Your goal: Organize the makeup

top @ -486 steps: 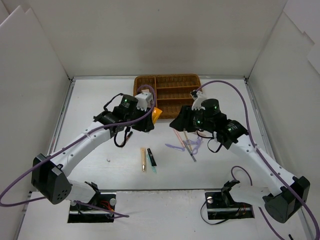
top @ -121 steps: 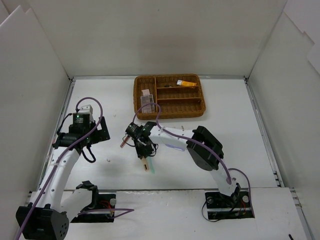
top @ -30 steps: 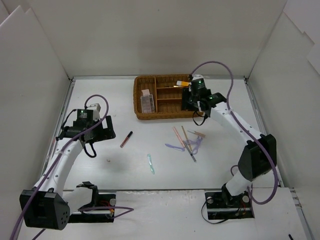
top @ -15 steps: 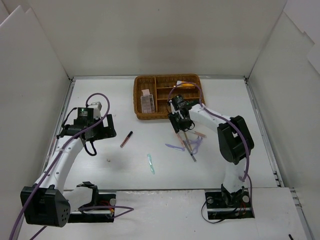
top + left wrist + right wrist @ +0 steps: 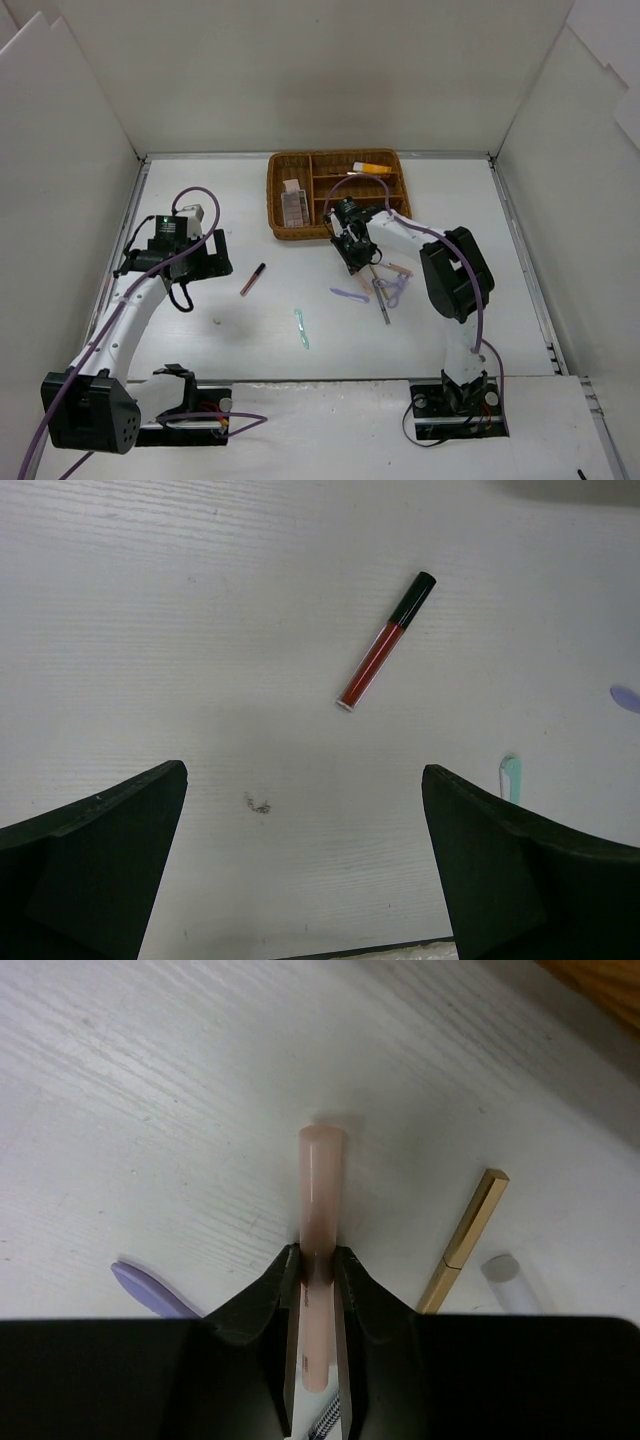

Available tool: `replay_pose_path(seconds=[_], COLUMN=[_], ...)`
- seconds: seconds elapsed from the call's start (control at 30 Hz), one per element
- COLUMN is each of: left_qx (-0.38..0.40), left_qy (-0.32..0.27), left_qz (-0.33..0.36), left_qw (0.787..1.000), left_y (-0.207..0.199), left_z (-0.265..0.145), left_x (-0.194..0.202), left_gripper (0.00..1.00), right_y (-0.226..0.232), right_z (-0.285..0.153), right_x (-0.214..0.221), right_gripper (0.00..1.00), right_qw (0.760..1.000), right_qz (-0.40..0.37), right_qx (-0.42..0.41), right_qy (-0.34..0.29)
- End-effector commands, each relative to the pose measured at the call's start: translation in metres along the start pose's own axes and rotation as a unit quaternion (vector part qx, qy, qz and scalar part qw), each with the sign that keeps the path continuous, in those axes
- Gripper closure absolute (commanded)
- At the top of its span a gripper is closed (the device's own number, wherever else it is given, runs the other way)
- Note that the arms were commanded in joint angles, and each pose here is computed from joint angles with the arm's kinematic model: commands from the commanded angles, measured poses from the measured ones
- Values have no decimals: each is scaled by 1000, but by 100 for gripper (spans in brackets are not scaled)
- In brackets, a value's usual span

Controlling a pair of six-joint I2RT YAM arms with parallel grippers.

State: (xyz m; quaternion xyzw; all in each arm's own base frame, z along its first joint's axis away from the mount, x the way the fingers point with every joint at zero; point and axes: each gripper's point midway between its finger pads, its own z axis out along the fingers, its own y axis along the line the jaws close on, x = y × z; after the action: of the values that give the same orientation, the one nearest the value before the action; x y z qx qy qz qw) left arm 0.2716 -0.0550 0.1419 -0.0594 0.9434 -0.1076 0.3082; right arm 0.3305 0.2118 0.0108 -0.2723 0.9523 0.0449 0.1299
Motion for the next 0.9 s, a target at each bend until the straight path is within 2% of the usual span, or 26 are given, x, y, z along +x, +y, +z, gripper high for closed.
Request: replay_pose_path(seconds=[0.0, 0.1, 0.27, 0.37, 0.47, 0.53, 0.63, 0.73, 0.77, 0.83, 0.87], left_qx=[4, 3, 2, 1, 0, 0, -3, -5, -6, -7, -8], left_qy=[-30, -29, -30, -30, -32, -31, -29, -32, -32, -32, -32], left_qz=[7, 7, 7, 6, 6, 6, 5, 4, 4, 4, 4], left_qw=[1000, 1000, 1000, 1000, 999, 1000, 1000, 999, 999, 999, 999], left_y=[-2, -2, -2, -1, -1, -1, 0, 1, 1, 1, 2], left_z=[-2, -2, -3, -3, -3, -3, -2, -3, -3, -3, -3], left_x=[-18, -18, -19, -18, -19, -18, -17, -19, -19, -19, -19], left_gripper=[1, 1, 1, 1, 0, 1, 1, 1, 1, 1, 0], right_y=[8, 9, 4, -10, -38, -67, -95, -119, -130, -135, -141], right_z=[-25, -54, -120, -151, -166, -174, -186, -187, -189, -183, -185], right_x=[-23, -47, -102, -130, -158, -176, -198, -208, -211, -212, -214], right_gripper=[94, 99, 100, 100, 100, 100, 100, 100, 100, 100, 100], right_qw=[999, 996, 983, 973, 964, 956, 932, 895, 869, 848, 821], right_qz=[-26, -35, -49, -57, -32, 36, 152, 269, 329, 378, 425], right_qx=[-10, -6, 10, 33, 70, 97, 110, 122, 122, 116, 115], right_qy=[-34, -77, -176, -223, -253, -273, -310, -336, -349, -353, -364])
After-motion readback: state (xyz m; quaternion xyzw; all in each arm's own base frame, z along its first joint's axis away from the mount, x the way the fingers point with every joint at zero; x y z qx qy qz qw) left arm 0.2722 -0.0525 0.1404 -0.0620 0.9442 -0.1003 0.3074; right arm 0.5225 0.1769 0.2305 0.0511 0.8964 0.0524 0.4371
